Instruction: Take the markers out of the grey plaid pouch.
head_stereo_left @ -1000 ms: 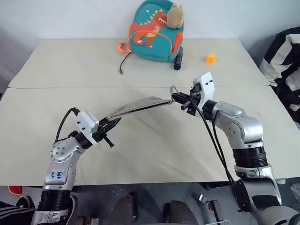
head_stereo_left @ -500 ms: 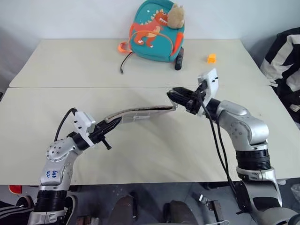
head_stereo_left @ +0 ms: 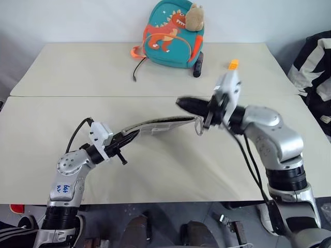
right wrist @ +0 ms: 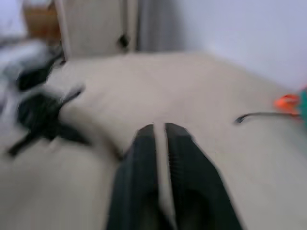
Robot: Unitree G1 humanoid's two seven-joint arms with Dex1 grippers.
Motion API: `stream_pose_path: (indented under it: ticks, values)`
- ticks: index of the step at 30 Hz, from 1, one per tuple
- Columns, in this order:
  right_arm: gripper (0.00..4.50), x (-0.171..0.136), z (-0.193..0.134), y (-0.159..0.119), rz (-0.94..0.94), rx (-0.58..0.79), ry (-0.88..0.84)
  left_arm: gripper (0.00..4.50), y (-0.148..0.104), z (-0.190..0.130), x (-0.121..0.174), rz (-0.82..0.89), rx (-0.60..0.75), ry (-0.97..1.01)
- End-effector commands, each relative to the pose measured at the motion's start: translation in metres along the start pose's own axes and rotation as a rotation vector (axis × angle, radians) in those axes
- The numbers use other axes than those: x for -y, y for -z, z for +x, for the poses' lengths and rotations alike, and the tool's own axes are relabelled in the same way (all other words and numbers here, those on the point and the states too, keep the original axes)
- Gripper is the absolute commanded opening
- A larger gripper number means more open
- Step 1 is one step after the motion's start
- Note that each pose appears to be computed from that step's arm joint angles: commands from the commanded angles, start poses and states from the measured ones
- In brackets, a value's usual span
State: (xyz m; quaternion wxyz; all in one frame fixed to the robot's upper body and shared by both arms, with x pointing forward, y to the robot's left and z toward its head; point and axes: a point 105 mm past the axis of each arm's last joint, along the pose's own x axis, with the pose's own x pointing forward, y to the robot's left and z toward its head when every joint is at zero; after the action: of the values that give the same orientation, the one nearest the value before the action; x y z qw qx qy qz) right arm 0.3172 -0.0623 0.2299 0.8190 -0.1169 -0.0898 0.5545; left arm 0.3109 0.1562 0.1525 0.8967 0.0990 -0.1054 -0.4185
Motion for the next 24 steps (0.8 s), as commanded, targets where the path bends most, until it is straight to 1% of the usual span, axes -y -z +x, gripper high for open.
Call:
stream_pose_path:
  ticks: [1,7,16,21,24]
  values:
    - [0.03,-0.008,0.001,-0.009,-0.217,-0.023,-0.033,0.00,-0.006,0.001,0.002,0.029,0.021,0.007]
    - [0.03,-0.005,0.001,0.007,-0.378,-0.133,-0.041,0.00,-0.007,0.004,0.003,0.043,0.018,0.022]
    - [0.03,0.007,0.002,0.024,-0.450,-0.215,-0.007,0.00,-0.009,0.008,0.009,0.042,0.028,0.044]
    - [0.03,0.005,0.002,0.039,-0.569,-0.305,-0.061,0.00,-0.010,0.011,0.012,0.040,0.032,0.059]
    - [0.03,0.011,0.006,0.044,-0.651,-0.353,-0.044,0.00,-0.011,0.016,0.019,0.029,0.033,0.101]
